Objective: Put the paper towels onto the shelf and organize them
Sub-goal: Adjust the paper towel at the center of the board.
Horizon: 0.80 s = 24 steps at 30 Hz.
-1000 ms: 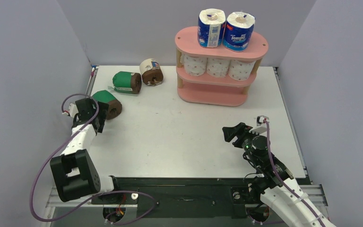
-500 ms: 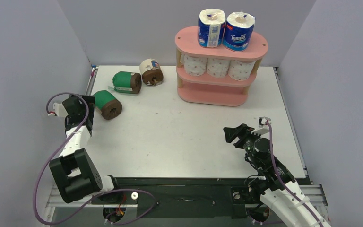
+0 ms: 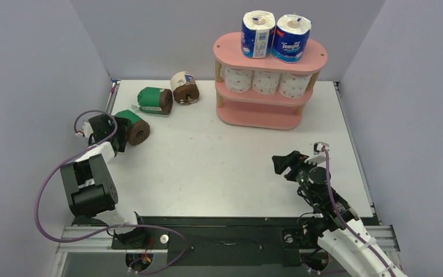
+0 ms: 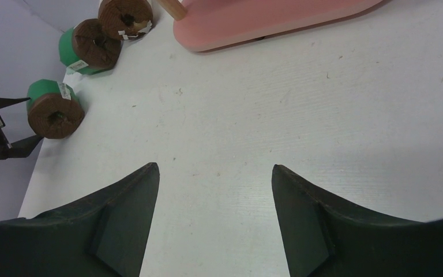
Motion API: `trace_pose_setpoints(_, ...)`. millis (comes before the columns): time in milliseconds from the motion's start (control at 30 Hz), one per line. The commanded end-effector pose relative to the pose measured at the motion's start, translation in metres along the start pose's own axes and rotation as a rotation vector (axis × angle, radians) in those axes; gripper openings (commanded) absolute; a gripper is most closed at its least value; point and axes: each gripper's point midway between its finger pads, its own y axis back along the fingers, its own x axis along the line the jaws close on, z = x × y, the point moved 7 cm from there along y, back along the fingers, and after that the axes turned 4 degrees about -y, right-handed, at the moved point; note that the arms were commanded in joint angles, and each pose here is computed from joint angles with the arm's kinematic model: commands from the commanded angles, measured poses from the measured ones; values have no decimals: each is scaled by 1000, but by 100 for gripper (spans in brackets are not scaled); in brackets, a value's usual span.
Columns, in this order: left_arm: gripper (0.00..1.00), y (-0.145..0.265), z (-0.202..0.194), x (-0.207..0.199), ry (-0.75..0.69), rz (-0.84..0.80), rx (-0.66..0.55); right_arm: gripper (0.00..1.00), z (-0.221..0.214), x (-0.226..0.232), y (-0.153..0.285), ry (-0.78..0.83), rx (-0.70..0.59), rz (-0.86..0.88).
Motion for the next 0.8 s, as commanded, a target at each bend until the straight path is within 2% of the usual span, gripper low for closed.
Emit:
trace_pose_setpoints(0, 97, 1, -12, -34, -44, -124, 33, 67, 1, 3, -5, 3, -8, 6)
trace_pose_setpoints(300, 97, 9, -62, -35, -110, -148, 135, 67, -1, 3, -8, -11, -4, 10)
trace_pose_setpoints(433, 97, 16, -70, -38, -118, -172, 166, 67, -3, 3, -9, -14, 8, 11)
trace_pose_setpoints(567, 97, 35, -48, -46, -126, -185, 115, 66, -2, 5, -9, -14, 9, 17)
trace_pose_setpoints(767, 97, 67, 19, -45, -91, -147, -86, 66, -5, 5, -11, -18, 15, 34)
